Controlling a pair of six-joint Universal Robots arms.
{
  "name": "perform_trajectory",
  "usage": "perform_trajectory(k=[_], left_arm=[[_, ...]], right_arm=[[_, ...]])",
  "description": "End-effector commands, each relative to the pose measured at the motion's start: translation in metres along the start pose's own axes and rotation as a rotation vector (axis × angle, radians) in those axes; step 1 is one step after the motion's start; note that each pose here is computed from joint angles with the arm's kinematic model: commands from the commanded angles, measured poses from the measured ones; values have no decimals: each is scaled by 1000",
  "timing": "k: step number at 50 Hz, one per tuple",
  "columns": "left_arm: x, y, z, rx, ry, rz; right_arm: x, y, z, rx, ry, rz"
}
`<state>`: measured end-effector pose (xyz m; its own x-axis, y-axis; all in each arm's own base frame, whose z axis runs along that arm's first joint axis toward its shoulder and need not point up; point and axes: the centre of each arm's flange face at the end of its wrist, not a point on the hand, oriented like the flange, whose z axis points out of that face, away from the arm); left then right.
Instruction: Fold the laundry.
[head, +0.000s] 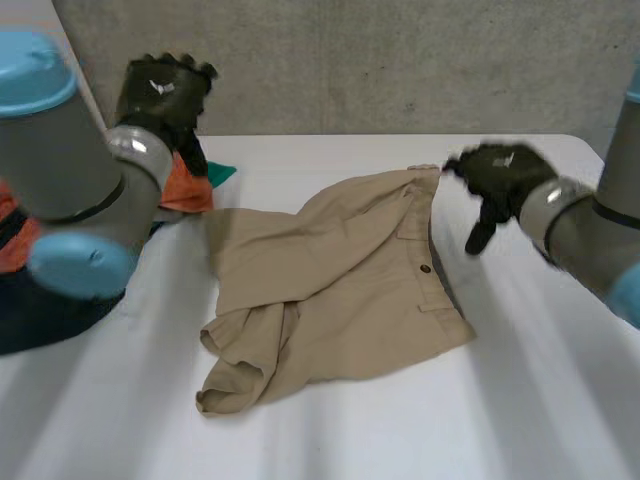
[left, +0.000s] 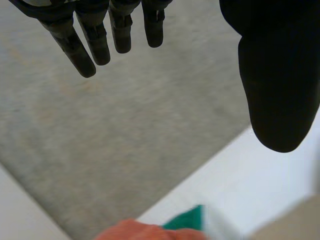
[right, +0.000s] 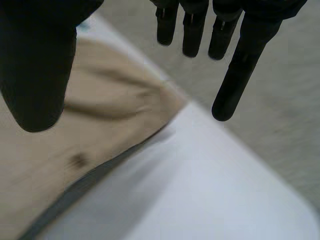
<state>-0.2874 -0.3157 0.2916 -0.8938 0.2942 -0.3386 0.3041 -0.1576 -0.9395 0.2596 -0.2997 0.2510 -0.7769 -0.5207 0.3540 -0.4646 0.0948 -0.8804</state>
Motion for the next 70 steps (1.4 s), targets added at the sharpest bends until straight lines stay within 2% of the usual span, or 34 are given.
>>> perform_trajectory(k=[1, 9, 14, 20, 27, 31, 32, 35, 43, 52, 56, 62, 70], left_arm=[[37, 19, -94, -126, 276, 21], [77, 65, -189, -284, 545, 69], [91, 78, -200, -288, 572, 82], [94, 103, -167, -293, 426, 85], [95, 126, -140, -345, 361, 117], [69, 138, -117, -392, 213, 164], [54, 142, -109, -418, 132, 180], [34, 145, -102, -446, 46, 189], [41, 127, -124, -372, 188, 128], [31, 105, -147, -306, 176, 116], [33, 99, -158, -278, 221, 118], [43, 108, -183, -329, 347, 179], [52, 121, -194, -381, 419, 256]], right_arm=[[-26, 30, -45, -169, -166, -22], [-51, 67, -70, -185, -288, -24], [-60, 81, -66, -127, -296, -31], [-71, 94, -56, -82, -298, -46], [-75, 101, -49, -86, -298, -55], [-71, 104, -42, -76, -267, -60], [-70, 106, -40, -72, -255, -63], [-69, 107, -38, -61, -243, -78], [-73, 114, -33, -37, -239, -151], [-75, 123, -27, -41, -237, -192], [-76, 124, -24, -25, -223, -203], [-78, 123, -22, -4, -216, -209], [-80, 116, -28, 5, -217, -180]])
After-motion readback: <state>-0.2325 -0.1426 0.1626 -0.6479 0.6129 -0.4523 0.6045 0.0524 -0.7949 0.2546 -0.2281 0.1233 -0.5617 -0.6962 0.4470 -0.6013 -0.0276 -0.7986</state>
